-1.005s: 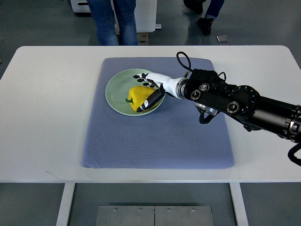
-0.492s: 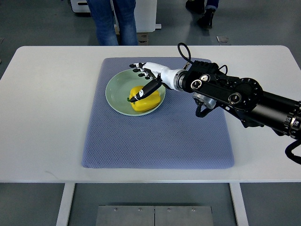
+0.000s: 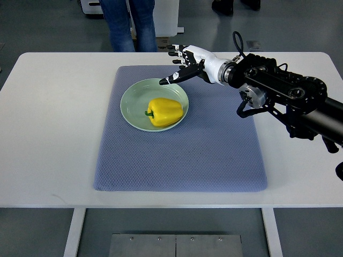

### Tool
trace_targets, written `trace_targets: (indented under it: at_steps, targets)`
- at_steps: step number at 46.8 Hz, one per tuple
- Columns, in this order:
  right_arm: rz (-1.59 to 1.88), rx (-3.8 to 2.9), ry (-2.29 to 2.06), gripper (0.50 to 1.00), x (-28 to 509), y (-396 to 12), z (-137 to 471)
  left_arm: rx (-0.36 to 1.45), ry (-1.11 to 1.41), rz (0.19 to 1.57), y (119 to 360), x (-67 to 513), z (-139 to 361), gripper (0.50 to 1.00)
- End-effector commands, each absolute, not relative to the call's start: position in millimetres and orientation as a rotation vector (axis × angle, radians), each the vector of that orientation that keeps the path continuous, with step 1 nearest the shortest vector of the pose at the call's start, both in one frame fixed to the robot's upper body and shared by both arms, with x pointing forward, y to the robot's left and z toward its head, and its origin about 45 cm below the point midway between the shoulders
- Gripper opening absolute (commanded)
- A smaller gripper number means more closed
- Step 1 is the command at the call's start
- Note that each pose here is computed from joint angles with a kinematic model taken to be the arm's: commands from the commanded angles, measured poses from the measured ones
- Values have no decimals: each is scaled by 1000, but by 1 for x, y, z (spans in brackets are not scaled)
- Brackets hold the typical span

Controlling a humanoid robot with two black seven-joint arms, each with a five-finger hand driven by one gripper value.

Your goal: Place yellow pepper on plate with right hand

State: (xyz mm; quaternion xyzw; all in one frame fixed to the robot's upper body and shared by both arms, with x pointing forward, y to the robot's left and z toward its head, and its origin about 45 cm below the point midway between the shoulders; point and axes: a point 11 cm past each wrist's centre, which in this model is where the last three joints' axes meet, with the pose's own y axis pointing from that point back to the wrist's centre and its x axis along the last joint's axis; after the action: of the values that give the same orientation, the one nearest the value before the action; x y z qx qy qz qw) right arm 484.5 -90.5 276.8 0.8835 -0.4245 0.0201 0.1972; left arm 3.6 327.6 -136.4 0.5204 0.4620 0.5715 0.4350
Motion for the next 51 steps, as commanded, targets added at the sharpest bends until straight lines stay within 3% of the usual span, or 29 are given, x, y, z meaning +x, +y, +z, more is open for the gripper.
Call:
trace_targets:
  at_steps: [1, 41, 51]
  targets:
    - [3, 2473, -1255, 989, 488, -109, 274, 1296, 1152, 1422, 328, 3, -136, 1000]
    - [-465, 2480, -1985, 985, 484, -235, 227, 1295, 1150, 1423, 328, 4, -136, 1000]
    - [-529, 2449, -2052, 987, 475, -248, 212, 1295, 1150, 1423, 328, 4, -136, 1000]
